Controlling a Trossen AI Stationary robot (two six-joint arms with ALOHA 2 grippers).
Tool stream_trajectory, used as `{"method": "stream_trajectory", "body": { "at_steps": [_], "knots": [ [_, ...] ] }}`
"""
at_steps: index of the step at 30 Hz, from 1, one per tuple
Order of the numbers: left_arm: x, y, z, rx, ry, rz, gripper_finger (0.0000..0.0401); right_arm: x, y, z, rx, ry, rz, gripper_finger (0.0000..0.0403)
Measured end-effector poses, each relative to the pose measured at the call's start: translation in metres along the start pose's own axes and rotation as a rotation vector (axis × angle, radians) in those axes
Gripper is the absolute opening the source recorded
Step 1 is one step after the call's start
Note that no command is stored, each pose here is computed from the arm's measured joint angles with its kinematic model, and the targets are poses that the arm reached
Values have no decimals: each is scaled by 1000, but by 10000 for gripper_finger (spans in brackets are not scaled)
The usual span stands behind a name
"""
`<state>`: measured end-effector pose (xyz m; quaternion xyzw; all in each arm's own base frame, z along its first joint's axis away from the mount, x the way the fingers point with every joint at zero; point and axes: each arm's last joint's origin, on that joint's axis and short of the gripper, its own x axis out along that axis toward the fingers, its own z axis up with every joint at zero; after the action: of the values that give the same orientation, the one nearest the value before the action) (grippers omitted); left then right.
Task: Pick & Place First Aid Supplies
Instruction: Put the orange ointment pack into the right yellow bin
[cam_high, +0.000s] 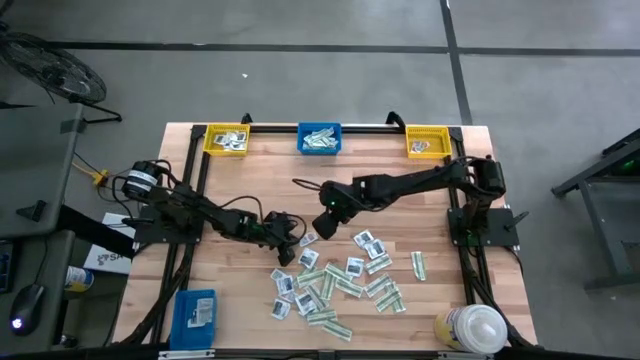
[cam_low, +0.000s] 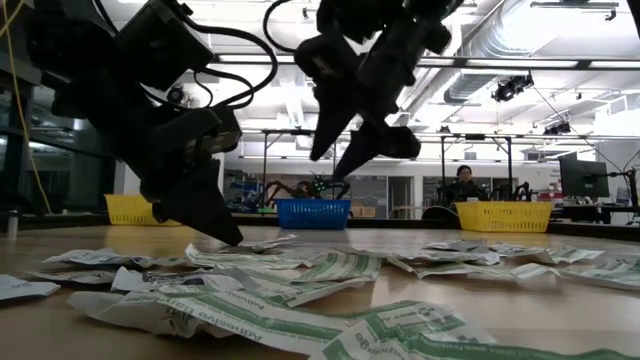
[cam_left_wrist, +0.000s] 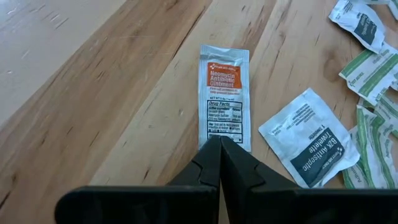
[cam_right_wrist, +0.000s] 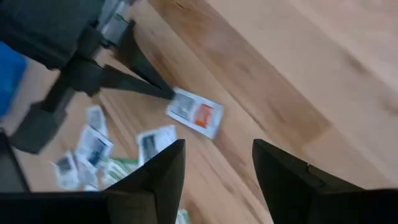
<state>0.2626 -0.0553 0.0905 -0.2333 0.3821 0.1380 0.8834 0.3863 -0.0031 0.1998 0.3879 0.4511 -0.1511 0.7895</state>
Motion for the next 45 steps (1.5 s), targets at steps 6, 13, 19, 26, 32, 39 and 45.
{"method": "stream_trajectory", "body": {
  "at_steps": [6,13,19,26,32,39,45],
  "knots": [
    [0,0,0,0,0,1,0,29,-20,-23,123,-37,150,181],
    [0,0,0,1,-1,2,0,36,-34,-33,169,-80,237,181],
    [0,1,0,8,-5,7,0,37,-34,-36,233,-87,224,181],
    [0,1,0,9,-12,16,0,49,-35,-40,316,-72,221,181],
    [0,1,0,9,-14,17,0,63,-34,-45,350,-70,228,181],
    [0,1,0,9,-15,18,0,81,-25,-38,348,-75,229,181],
    [0,1,0,8,-14,17,0,87,-22,-34,350,-89,224,179]
  ]
}}
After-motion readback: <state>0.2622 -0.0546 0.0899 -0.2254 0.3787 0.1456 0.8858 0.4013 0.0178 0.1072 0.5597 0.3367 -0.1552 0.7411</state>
